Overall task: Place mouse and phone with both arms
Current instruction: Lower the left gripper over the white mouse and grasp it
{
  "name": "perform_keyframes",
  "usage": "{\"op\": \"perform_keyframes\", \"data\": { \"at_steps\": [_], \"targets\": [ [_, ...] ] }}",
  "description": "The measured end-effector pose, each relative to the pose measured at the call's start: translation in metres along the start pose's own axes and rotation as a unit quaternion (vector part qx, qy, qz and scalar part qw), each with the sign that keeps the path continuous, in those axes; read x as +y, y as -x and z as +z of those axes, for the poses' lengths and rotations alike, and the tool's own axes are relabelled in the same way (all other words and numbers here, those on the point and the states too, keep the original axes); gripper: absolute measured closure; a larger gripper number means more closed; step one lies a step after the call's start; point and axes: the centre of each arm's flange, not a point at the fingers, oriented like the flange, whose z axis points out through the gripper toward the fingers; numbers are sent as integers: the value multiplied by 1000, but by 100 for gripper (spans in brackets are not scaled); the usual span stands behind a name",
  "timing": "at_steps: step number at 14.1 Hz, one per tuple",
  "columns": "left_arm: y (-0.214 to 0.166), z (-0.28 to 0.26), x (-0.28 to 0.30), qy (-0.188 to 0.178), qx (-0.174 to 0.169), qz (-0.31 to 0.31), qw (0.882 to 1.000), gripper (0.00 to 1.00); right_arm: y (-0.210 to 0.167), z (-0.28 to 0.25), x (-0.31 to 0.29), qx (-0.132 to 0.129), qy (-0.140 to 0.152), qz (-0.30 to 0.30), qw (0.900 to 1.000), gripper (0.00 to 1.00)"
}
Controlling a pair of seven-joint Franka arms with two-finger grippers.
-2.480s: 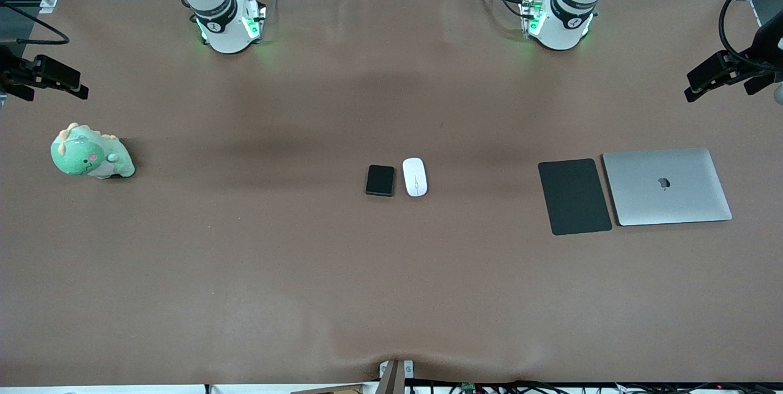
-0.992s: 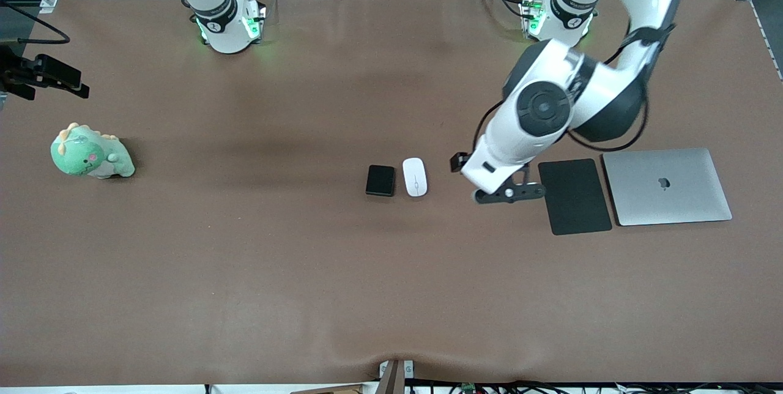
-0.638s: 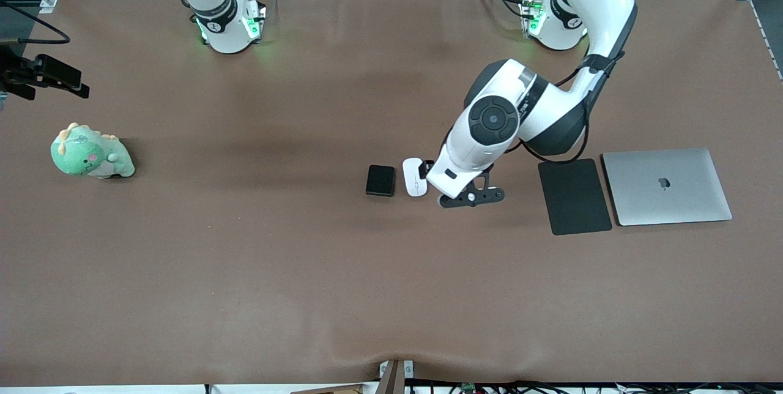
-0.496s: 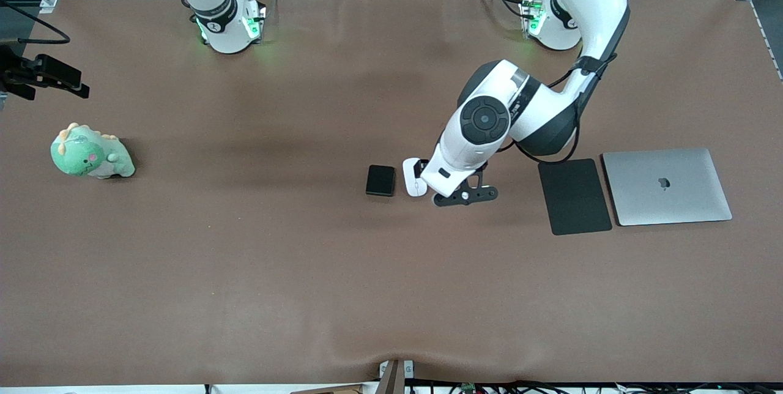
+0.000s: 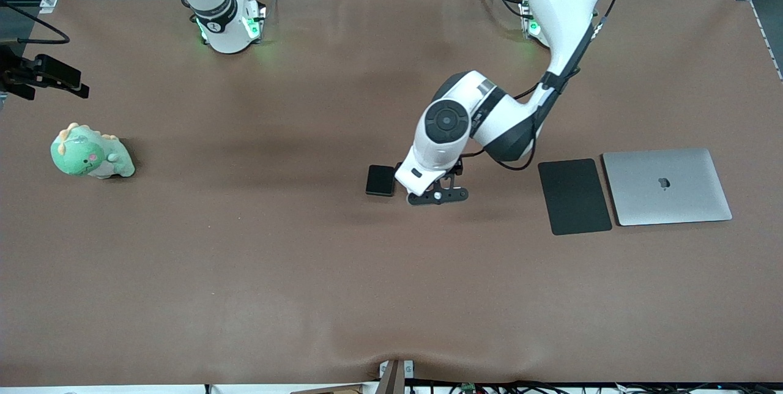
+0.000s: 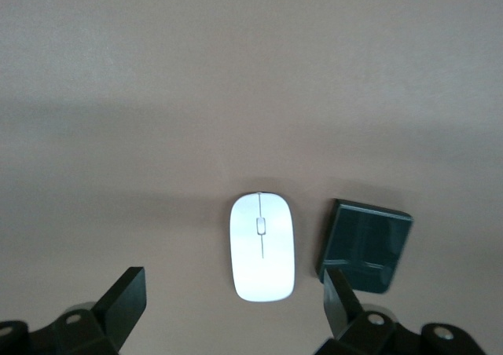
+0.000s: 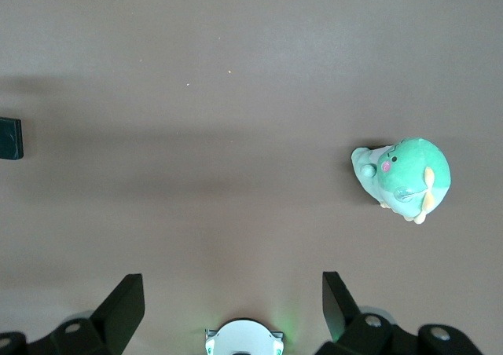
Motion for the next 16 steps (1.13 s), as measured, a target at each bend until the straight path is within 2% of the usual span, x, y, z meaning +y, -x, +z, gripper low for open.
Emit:
{"op": "perform_keyframes", "data": {
  "at_steps": [3, 7, 14, 16],
  "targets": [
    [13, 35, 11, -31, -2, 23, 999, 0, 0, 0, 0, 0, 0, 0, 1000, 0],
    [21, 73, 16, -56, -11, 14, 998, 0, 2, -2, 3, -2, 0, 3, 1000, 0],
    [33, 94, 23, -45, -4, -31, 999, 0, 1, -3, 9, -3, 0, 9, 1000, 0],
    [36, 103, 24, -37, -1, -33, 999, 0, -11, 3, 9, 7, 1, 8, 1000, 0]
  ]
}}
